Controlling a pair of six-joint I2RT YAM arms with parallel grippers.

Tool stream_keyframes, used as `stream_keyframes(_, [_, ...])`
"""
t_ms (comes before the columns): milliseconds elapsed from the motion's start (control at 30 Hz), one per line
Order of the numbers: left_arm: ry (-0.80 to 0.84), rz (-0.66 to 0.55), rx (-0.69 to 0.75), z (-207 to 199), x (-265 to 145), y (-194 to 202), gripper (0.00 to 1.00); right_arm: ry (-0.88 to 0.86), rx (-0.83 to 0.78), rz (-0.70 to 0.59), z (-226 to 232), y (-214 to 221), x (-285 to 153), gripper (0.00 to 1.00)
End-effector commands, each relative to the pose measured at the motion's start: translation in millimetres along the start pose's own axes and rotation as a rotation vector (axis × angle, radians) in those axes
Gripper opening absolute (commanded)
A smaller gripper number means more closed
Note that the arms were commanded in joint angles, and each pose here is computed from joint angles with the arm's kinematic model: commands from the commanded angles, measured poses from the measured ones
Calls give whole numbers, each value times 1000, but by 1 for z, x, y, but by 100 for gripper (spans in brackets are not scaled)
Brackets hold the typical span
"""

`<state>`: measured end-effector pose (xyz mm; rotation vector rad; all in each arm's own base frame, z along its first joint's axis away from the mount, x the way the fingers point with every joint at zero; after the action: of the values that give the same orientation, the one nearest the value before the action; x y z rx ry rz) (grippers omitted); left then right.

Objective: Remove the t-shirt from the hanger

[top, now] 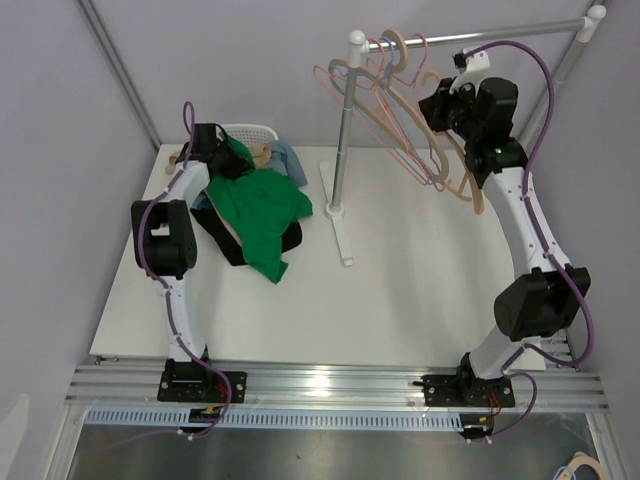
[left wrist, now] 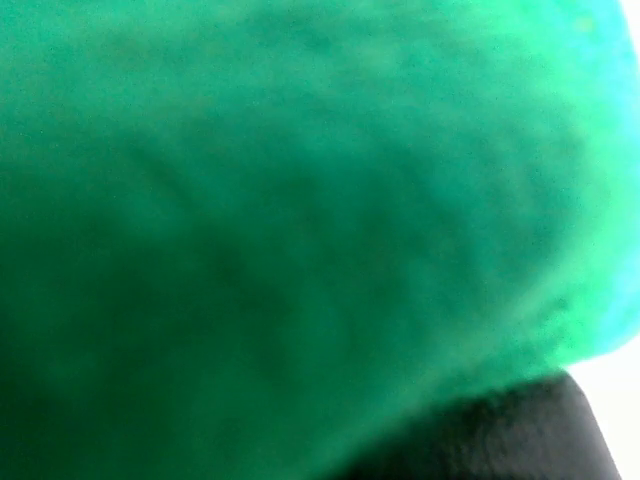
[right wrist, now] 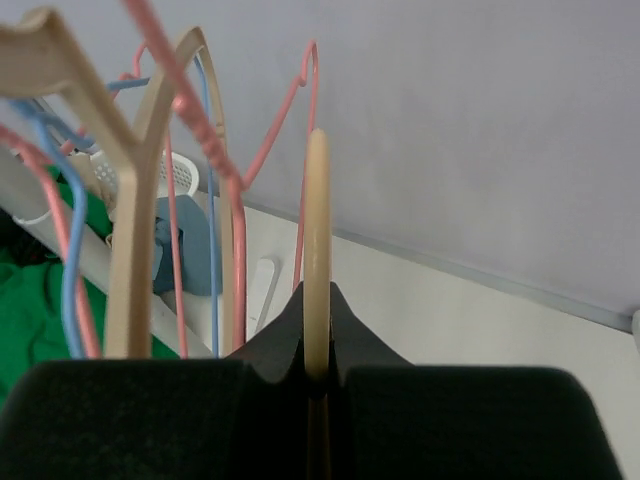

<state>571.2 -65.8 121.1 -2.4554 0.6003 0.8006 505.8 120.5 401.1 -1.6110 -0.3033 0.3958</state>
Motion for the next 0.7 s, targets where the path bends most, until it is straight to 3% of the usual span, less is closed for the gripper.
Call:
stream_keyframes(0, [-45, 45, -64, 18, 6, -2, 2, 40, -81, -178, 8, -61, -35, 0])
stream_keyframes(167, [-18, 63, -63, 10, 1, 0, 13, 103, -148, -230, 7, -83, -62, 0])
stream_keyframes(267, [10, 58, -53, 1, -6, -2, 30, 133, -175, -261, 3, -97, -71, 0])
stream_keyframes(300, [18, 54, -48, -2, -8, -3, 42, 138, -185, -279, 3, -105, -74, 0])
stream_keyframes(367, [61, 62, -37, -15, -16, -4, 55, 142, -198, -285, 1, -110, -71, 0])
stream_keyframes(400, [80, 58, -25, -19, -18, -6, 71, 148, -208, -311, 0, -124, -74, 0])
stream_keyframes(533, [127, 29, 20, -44, -46, -14, 96, 162, -225, -304, -6, -136, -65, 0])
stream_keyframes(667, [130, -10, 71, -59, -83, -17, 99, 165, -232, -275, -12, -142, -50, 0])
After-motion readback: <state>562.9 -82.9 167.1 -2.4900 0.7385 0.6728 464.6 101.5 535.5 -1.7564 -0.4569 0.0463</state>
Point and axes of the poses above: each gripper's point midway between its finger pads, its own x axis out along the fingers, its own z axis along the line the jaws close on, y = z × x, the point moved 1 cm from there along -x, back along the fingers, and after that the axes turned 9 degrees about -x, right-handed, at the moved point
